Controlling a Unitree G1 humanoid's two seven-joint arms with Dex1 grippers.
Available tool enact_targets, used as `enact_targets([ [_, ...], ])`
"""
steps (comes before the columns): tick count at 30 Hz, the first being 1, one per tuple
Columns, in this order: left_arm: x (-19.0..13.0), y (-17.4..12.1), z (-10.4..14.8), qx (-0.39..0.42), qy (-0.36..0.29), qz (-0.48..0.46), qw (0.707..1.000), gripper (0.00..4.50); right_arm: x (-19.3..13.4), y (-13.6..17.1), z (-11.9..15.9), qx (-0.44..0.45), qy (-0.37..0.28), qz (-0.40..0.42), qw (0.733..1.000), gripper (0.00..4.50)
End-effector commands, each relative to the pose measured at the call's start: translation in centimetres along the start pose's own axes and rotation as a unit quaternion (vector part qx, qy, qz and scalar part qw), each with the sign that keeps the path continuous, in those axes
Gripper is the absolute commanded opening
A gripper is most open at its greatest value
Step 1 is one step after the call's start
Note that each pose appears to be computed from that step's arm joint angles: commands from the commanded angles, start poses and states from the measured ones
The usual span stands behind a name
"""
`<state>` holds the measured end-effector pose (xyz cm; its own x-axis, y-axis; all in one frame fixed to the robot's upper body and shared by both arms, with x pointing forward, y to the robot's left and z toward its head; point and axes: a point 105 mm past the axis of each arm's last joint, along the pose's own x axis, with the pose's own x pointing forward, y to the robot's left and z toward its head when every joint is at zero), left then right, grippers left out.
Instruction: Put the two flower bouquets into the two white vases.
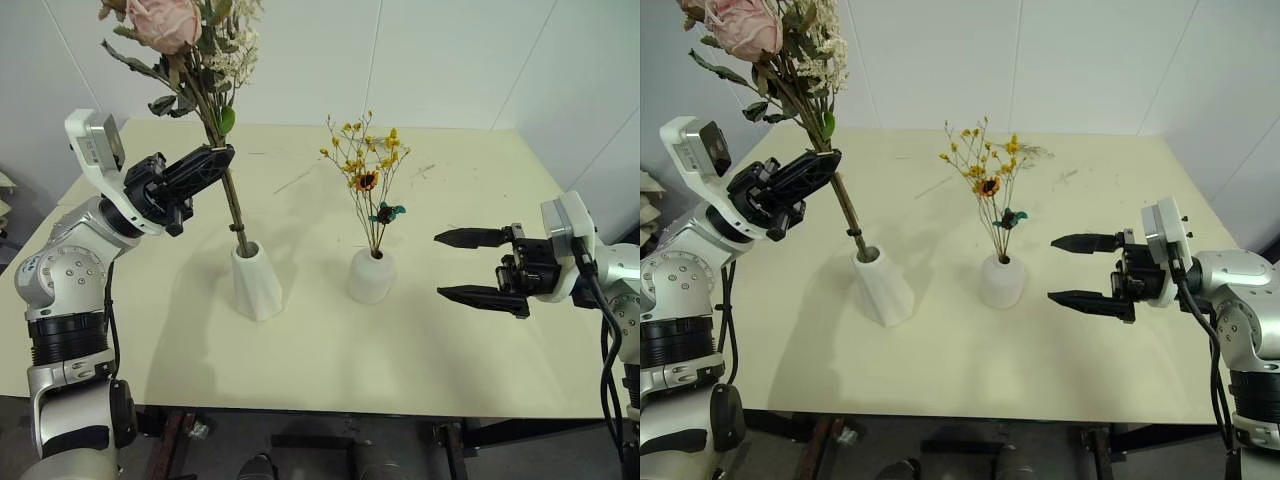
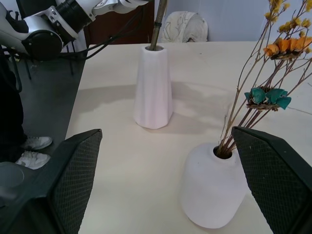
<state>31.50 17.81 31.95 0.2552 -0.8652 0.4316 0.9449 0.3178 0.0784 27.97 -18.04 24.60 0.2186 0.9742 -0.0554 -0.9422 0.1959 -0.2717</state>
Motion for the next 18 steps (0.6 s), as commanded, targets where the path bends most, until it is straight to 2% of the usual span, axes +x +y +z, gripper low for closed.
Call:
enact_targets([
  [1,-0.2,-0.2,0.0,0.011,0.0,-0.006,1.0,0.07,0.0,0.2,1.1,-0.029,-0.006,-0.002,1.0,4.5],
  [8,-0.4,-0.4,-0.9,-0.002,0.013,-0.013,1.0,0.07,0.1,0.2,1.0,-0.028,-0.005,-0.004,1.0,4.5],
  [10,-0.5,-0.4,-1.3,-0.006,0.015,-0.016,1.0,0.79,0.2,0.1,1.0,-0.028,-0.006,-0.005,1.0,4.5],
  [11,-0.6,-0.3,-1.4,-0.006,0.015,-0.015,1.0,0.94,0.2,0.1,1.0,-0.028,-0.006,-0.005,1.0,4.5],
  [18,-0.8,0.1,-2.3,-0.014,0.016,-0.012,1.0,3.12,0.4,-0.1,0.9,-0.029,-0.007,-0.005,1.0,4.5],
])
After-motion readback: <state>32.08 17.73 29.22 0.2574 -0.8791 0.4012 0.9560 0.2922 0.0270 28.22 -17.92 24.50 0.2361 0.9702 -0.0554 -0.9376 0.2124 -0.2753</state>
